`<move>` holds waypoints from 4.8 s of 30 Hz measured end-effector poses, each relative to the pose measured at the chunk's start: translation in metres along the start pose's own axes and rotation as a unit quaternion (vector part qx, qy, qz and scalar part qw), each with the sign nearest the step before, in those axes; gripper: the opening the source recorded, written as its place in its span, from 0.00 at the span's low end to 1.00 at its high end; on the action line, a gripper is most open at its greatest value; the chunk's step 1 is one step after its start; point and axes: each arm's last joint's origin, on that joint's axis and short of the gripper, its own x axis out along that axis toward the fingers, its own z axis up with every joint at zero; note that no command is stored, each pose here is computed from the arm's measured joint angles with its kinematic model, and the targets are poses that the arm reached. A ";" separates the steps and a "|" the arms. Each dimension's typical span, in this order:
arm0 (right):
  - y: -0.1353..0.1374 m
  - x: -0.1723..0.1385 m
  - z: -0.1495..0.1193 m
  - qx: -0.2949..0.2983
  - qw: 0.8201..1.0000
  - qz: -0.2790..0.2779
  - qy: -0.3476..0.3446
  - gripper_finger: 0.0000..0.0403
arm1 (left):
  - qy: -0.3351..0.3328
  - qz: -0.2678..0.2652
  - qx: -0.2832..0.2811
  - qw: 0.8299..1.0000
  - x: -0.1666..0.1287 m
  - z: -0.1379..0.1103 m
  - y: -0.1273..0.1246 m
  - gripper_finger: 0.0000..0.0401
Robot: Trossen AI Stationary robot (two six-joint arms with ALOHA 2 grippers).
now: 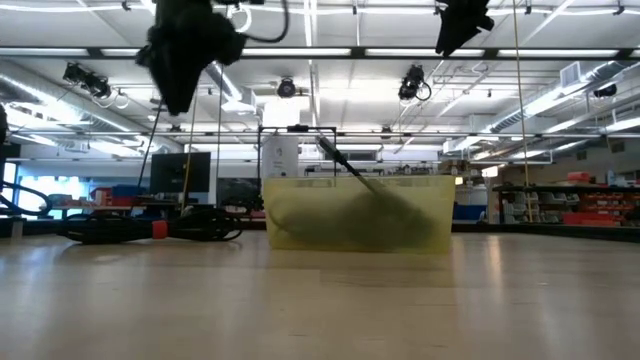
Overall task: Pick and place USB-C Cables
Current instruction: Put the black charger cable into the yellow bin
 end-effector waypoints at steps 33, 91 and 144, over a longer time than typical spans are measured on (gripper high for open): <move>0.002 0.000 0.005 0.015 0.999 0.015 -0.026 0.39 | -0.020 -0.065 0.108 0.992 0.109 -0.035 0.007 0.41; 0.002 0.000 0.005 0.021 0.999 0.014 -0.026 0.39 | -0.348 -0.109 0.269 0.892 -0.078 0.048 -0.031 0.10; 0.001 0.000 0.004 0.031 0.999 0.010 -0.018 0.39 | -0.092 -0.203 0.448 0.866 0.118 0.099 -0.126 0.10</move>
